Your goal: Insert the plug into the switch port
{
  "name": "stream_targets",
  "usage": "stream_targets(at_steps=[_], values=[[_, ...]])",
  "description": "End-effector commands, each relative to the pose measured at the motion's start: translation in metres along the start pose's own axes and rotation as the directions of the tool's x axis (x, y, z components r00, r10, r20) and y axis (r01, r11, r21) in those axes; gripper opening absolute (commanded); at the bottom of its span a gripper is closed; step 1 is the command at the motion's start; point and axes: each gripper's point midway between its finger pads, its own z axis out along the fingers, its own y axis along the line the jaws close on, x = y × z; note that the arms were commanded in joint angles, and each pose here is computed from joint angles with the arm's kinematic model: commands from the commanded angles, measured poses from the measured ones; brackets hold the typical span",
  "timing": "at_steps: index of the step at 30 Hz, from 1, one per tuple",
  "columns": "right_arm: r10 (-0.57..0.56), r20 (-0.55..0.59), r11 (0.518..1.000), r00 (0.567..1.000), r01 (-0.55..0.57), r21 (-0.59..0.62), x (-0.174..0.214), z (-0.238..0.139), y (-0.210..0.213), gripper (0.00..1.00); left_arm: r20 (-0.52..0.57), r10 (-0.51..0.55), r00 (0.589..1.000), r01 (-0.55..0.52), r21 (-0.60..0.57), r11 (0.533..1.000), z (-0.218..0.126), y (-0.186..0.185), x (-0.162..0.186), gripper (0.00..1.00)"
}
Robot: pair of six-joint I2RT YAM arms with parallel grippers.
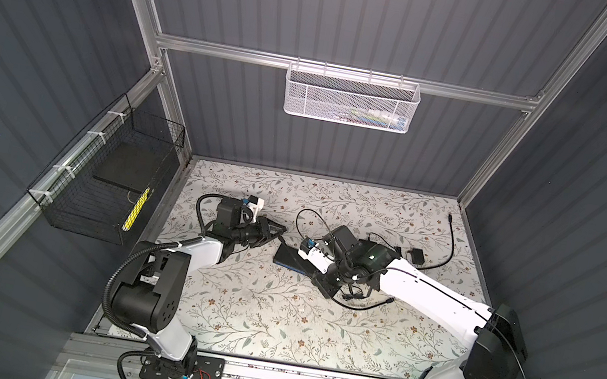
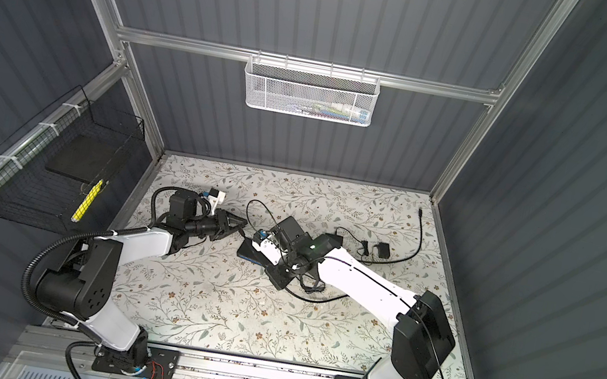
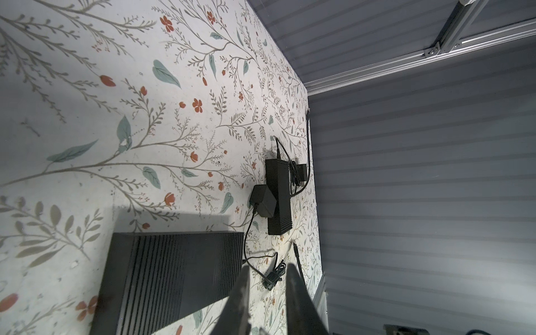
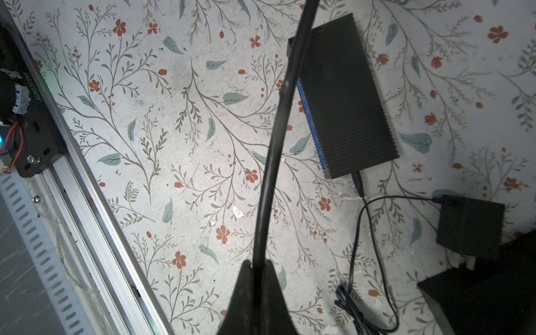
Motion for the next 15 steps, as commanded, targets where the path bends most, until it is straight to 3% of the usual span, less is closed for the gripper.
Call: stream_targets(at_steps=[1,9,15], values=[[-0.003,-0.011,1.0,1.0,0.003,0.014,0.004,0.006,-0.002,0.0,0.002,0.028,1.0,-0.028,0.037,0.999,-0.004,-0.013,0.002,0.19],[0.002,-0.02,0.999,1.0,-0.001,0.034,0.006,0.012,-0.007,0.05,0.007,0.024,1.0,-0.024,0.048,0.999,-0.004,-0.016,0.001,0.12],[0.018,-0.029,0.996,0.999,-0.015,0.089,0.008,0.015,-0.017,0.19,0.016,0.019,1.0,-0.019,0.046,0.999,-0.005,-0.016,0.0,0.1]])
